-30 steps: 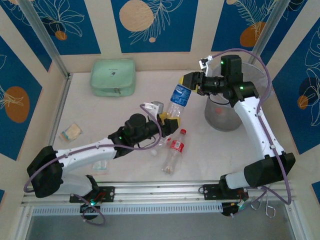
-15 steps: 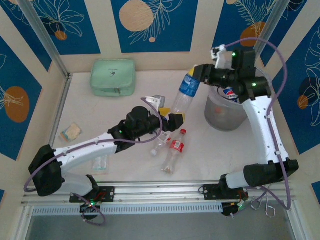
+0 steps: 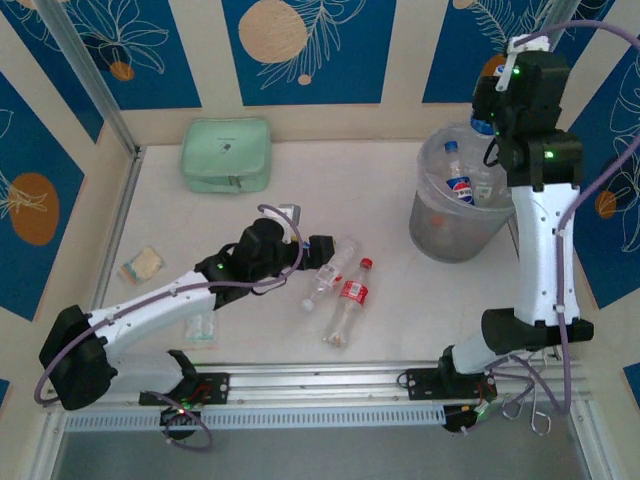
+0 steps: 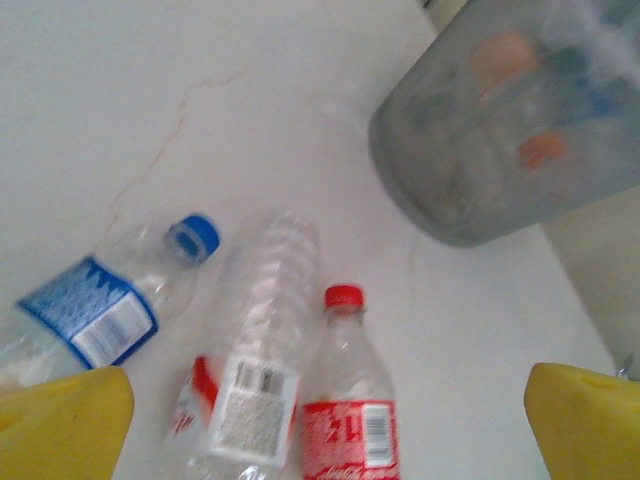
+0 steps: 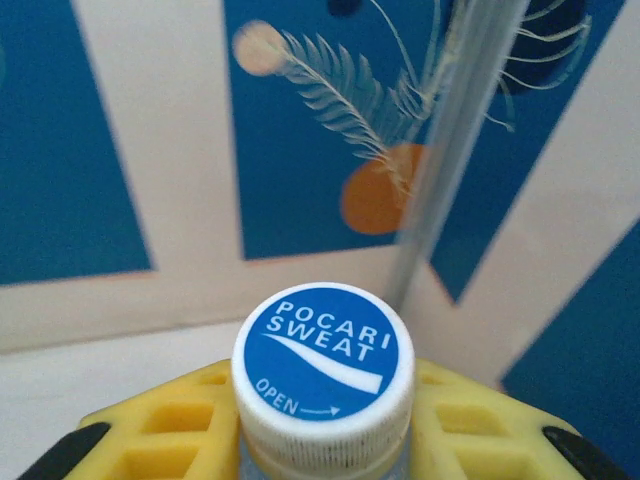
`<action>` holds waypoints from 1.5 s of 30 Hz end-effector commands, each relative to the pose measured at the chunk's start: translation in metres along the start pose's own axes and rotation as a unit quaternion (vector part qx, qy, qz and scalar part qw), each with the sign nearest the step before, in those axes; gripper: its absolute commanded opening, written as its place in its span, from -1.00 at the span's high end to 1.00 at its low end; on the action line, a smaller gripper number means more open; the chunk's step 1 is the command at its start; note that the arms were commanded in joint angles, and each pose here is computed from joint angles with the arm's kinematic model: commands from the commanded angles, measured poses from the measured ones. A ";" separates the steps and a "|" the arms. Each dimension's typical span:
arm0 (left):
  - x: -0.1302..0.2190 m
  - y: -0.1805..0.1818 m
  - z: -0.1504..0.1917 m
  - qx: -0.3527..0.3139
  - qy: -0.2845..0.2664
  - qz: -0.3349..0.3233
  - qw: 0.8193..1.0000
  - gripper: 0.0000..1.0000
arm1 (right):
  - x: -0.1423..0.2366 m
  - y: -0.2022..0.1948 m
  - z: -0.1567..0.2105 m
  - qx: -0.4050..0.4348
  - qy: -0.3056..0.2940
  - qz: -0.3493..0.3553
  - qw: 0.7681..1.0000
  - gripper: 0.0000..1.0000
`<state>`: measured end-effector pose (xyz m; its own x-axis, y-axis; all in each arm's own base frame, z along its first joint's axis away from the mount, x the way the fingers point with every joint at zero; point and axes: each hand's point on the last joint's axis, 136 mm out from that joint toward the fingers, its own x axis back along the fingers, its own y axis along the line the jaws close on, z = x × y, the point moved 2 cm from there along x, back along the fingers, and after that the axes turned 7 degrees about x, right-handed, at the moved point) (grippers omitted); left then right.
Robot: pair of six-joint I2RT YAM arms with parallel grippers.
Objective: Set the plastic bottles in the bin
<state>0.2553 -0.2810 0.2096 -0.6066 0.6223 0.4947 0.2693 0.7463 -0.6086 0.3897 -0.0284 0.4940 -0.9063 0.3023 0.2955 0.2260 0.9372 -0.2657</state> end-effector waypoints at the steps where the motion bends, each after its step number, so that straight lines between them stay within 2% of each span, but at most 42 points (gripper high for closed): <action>1: -0.006 0.011 0.011 0.014 0.024 -0.011 1.000 -0.99 | -0.023 -0.022 0.016 0.078 0.037 0.090 0.992 1.00; 5: -0.009 0.017 0.019 0.014 0.038 -0.017 0.999 -0.99 | -0.044 -0.012 0.048 0.069 0.100 0.043 0.992 1.00; 9: -0.012 0.024 0.023 0.018 0.042 -0.025 0.999 -0.99 | -0.059 -0.002 0.093 0.044 0.195 -0.006 0.980 1.00; 12: -0.015 0.029 0.028 0.016 0.047 -0.026 0.998 -1.00 | -0.070 0.004 0.123 0.030 0.240 -0.026 0.970 1.00; 24: -0.016 0.039 0.032 0.025 0.051 -0.030 0.998 -0.99 | -0.100 0.037 0.196 -0.037 0.359 -0.085 0.929 1.00; 29: -0.016 0.043 0.032 0.027 0.054 -0.031 0.998 -0.99 | -0.108 0.052 0.226 -0.075 0.413 -0.106 0.901 1.00; 38: -0.016 0.050 0.036 0.027 0.061 -0.038 0.997 -0.99 | -0.117 0.075 0.242 -0.132 0.460 -0.147 0.866 1.00; 45: -0.015 0.054 0.034 0.025 0.063 -0.044 0.997 -0.99 | -0.116 0.108 0.222 -0.197 0.443 -0.239 0.841 1.00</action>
<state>0.2535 -0.2624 0.1494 -0.5326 0.5815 0.6150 0.1741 0.7863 -0.5928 0.4444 -0.0676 0.2799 -0.5185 0.0838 0.8510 0.1675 0.9859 0.0050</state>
